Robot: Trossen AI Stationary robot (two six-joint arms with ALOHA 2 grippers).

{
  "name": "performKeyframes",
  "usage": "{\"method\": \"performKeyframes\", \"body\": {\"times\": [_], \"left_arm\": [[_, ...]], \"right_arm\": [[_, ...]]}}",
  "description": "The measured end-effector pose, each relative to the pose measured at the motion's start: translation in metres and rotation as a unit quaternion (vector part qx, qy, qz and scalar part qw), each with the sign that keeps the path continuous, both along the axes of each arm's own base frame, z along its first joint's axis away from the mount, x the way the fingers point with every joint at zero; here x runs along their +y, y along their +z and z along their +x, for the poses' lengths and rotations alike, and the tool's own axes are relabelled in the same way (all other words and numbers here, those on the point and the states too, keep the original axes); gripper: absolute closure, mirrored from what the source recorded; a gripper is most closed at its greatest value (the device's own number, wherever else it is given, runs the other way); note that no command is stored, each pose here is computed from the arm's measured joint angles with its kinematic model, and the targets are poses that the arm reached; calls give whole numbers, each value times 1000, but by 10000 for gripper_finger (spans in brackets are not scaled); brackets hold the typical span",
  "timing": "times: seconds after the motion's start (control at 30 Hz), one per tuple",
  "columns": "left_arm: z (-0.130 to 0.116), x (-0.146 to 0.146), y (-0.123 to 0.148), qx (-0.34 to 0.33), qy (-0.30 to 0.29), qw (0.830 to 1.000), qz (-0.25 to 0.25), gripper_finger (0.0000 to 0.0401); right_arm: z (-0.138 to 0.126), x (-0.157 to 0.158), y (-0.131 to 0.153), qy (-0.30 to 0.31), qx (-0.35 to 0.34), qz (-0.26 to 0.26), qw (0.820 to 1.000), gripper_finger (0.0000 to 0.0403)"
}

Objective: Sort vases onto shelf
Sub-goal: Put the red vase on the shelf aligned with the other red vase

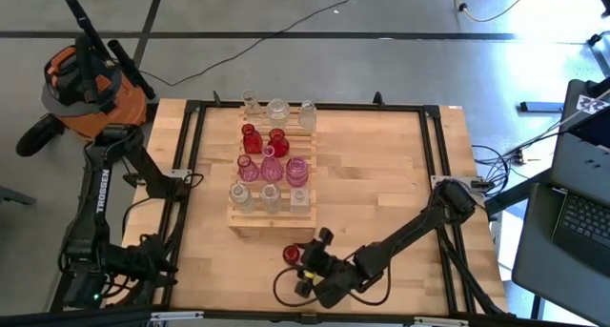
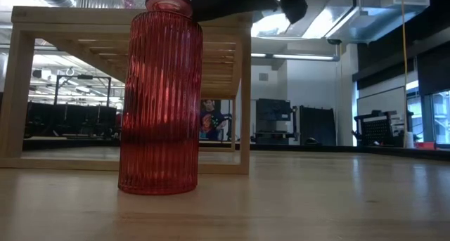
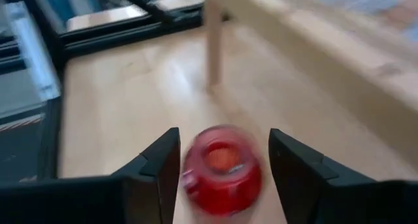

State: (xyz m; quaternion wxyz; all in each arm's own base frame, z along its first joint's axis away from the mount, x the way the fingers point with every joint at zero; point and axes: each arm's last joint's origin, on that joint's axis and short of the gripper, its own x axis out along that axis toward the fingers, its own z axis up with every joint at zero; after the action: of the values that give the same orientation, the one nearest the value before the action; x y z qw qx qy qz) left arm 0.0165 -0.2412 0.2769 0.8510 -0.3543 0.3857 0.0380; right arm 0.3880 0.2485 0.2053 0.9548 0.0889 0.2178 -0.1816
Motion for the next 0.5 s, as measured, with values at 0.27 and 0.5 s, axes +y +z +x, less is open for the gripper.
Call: {"method": "performKeyframes", "body": {"times": [0.27, 0.5], "left_arm": [[0, 1, 0, -10, -6, 1000, 14, 239], [0, 1, 0, -10, -5, 1000, 14, 239]], "right_arm": [[13, -4, -18, 10, 7, 17, 1000, 217], [22, -10, -26, 1, -2, 22, 1000, 230]]}}
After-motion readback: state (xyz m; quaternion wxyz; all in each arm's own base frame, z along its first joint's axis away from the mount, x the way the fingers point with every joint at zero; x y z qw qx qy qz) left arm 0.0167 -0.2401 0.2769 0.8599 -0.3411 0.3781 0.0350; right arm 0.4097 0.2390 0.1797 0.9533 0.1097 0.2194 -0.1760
